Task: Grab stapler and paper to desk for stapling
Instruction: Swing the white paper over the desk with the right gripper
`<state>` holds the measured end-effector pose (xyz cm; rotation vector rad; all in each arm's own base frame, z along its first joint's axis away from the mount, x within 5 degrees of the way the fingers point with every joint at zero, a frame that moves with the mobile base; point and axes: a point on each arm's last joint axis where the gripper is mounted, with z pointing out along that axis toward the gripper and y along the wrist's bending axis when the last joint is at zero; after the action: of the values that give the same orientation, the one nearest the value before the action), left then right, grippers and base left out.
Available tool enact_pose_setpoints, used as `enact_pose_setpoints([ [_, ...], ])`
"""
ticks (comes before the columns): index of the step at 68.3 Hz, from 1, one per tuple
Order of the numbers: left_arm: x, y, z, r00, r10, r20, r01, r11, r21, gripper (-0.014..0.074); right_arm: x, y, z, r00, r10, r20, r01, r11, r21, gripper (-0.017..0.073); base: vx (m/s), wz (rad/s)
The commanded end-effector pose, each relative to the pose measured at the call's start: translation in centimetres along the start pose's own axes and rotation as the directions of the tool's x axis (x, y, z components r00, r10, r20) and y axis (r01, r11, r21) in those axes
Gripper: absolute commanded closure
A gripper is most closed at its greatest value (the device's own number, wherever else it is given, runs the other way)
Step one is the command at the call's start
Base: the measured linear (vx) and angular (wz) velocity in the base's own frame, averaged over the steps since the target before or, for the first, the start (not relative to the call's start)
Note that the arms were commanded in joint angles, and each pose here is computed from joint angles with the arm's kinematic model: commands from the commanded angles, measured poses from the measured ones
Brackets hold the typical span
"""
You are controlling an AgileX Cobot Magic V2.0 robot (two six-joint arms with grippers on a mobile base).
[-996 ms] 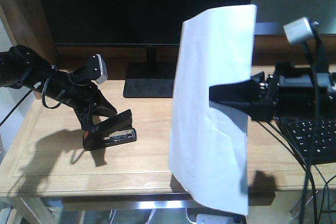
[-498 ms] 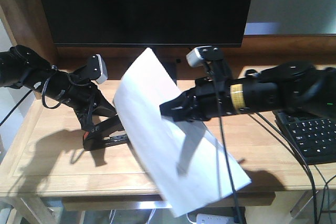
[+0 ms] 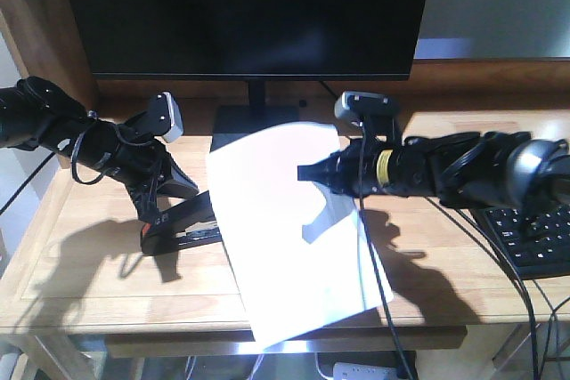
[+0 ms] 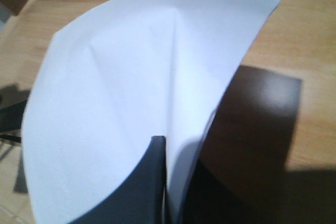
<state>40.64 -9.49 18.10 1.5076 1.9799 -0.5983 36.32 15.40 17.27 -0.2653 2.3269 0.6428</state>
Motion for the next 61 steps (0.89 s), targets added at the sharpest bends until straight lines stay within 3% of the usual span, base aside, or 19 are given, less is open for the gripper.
enact_pose_setpoints([
  [1, -2.4, -0.2, -2.1, 0.997, 0.015, 0.072, -0.012, 0.999, -0.040, 0.0601, -1.4, 0.1, -0.4, 0.997, 0.044, 0.056, -0.044, 0.999, 0.000, 0.0561, 0.00, 0.00],
  [6, -2.4, -0.2, -2.1, 0.997, 0.015, 0.072, -0.012, 0.999, -0.040, 0.0601, -1.0, -0.3, 0.2, 0.996, 0.073, 0.051, -0.074, 0.997, 0.020, 0.0561, 0.00, 0.00],
  [19, -2.4, -0.2, -2.1, 0.997, 0.015, 0.072, -0.012, 0.999, -0.040, 0.0601, -0.9, -1.5, 0.5, 0.995, 0.074, 0.066, -0.082, 0.988, 0.129, 0.0561, 0.00, 0.00],
  [26, -2.4, -0.2, -2.1, 0.997, 0.015, 0.072, -0.012, 0.999, -0.040, 0.0601, -0.9, -1.7, 0.5, 0.995, 0.067, 0.069, -0.076, 0.986, 0.148, 0.0561, 0.00, 0.00],
  [34, -2.4, -0.2, -2.1, 0.997, 0.015, 0.072, -0.012, 0.999, -0.040, 0.0601, -0.7, -1.4, 0.7, 0.997, 0.060, 0.053, -0.065, 0.991, 0.113, 0.0561, 0.00, 0.00],
  [45, -2.4, -0.2, -2.1, 0.997, 0.015, 0.072, -0.012, 0.999, -0.040, 0.0601, -0.4, -1.5, 1.0, 0.993, 0.104, 0.051, -0.109, 0.988, 0.106, 0.0561, 0.00, 0.00],
  [61, -2.4, -0.2, -2.1, 0.997, 0.015, 0.072, -0.012, 0.999, -0.040, 0.0601, -0.1, -0.5, 1.3, 0.998, 0.058, 0.016, -0.057, 0.998, -0.014, 0.0561, 0.00, 0.00],
])
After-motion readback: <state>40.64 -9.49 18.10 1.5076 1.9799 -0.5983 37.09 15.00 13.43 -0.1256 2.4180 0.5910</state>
